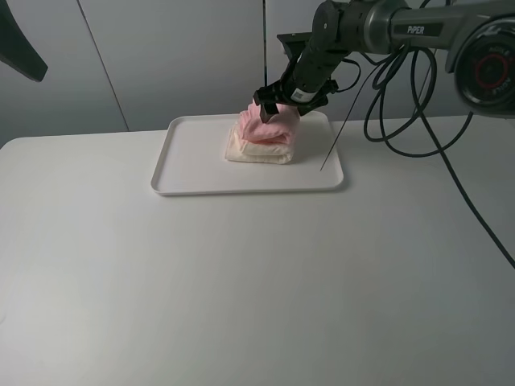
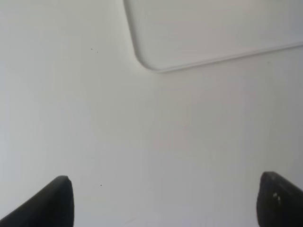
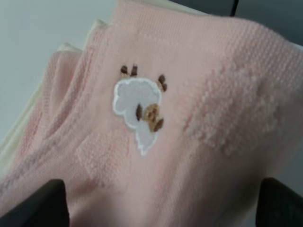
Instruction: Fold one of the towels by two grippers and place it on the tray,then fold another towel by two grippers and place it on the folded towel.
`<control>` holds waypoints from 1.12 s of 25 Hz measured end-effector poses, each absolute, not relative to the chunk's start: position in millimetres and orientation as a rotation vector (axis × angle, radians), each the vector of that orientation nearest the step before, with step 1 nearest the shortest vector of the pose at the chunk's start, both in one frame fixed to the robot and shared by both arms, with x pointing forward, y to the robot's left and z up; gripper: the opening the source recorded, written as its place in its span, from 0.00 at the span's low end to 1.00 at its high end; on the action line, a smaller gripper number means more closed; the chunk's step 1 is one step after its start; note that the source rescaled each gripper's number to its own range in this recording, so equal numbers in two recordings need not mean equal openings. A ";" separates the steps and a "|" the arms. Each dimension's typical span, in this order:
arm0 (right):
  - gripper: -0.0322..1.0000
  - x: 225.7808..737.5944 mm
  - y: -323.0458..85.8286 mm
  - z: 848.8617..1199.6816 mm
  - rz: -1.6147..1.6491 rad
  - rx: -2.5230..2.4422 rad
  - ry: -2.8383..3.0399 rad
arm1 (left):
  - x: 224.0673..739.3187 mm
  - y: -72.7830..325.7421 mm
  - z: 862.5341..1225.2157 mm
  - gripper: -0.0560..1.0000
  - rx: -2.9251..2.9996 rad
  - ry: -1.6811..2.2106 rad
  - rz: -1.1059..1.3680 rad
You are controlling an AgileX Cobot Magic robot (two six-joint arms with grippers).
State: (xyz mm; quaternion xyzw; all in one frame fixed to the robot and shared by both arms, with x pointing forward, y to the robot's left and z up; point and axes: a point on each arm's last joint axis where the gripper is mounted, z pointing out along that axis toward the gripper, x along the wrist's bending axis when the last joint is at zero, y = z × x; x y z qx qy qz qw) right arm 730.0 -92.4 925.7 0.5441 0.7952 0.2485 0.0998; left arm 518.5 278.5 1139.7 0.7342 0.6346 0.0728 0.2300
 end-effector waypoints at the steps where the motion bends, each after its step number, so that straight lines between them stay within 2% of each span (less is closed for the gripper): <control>1: 0.86 729.9 -93.1 928.9 0.732 1.602 2.345 | 518.5 278.5 1139.7 0.99 2.020 1.746 0.200; 7: 0.87 727.0 -97.0 967.9 0.772 1.538 2.294 | 518.5 278.5 1139.7 0.99 2.020 1.746 0.200; 12: 0.98 716.2 -103.9 1011.0 0.760 1.454 2.288 | 518.5 278.5 1139.7 0.99 2.024 1.742 0.201; 15: 1.00 702.9 -112.5 1046.5 0.721 1.408 2.282 | 518.0 279.3 1140.1 0.99 2.035 1.737 0.214; 21: 1.00 671.6 -133.7 1103.9 0.704 1.485 2.197 | 497.8 288.2 1157.9 0.99 2.044 1.722 0.395; 25: 1.00 637.3 -149.6 1107.5 0.644 1.529 2.199 | 466.5 292.8 1165.0 0.99 2.020 1.696 0.523; 28: 1.00 599.7 -165.0 1100.9 0.593 1.547 2.221 | 444.0 294.8 1153.1 0.99 2.021 1.698 0.559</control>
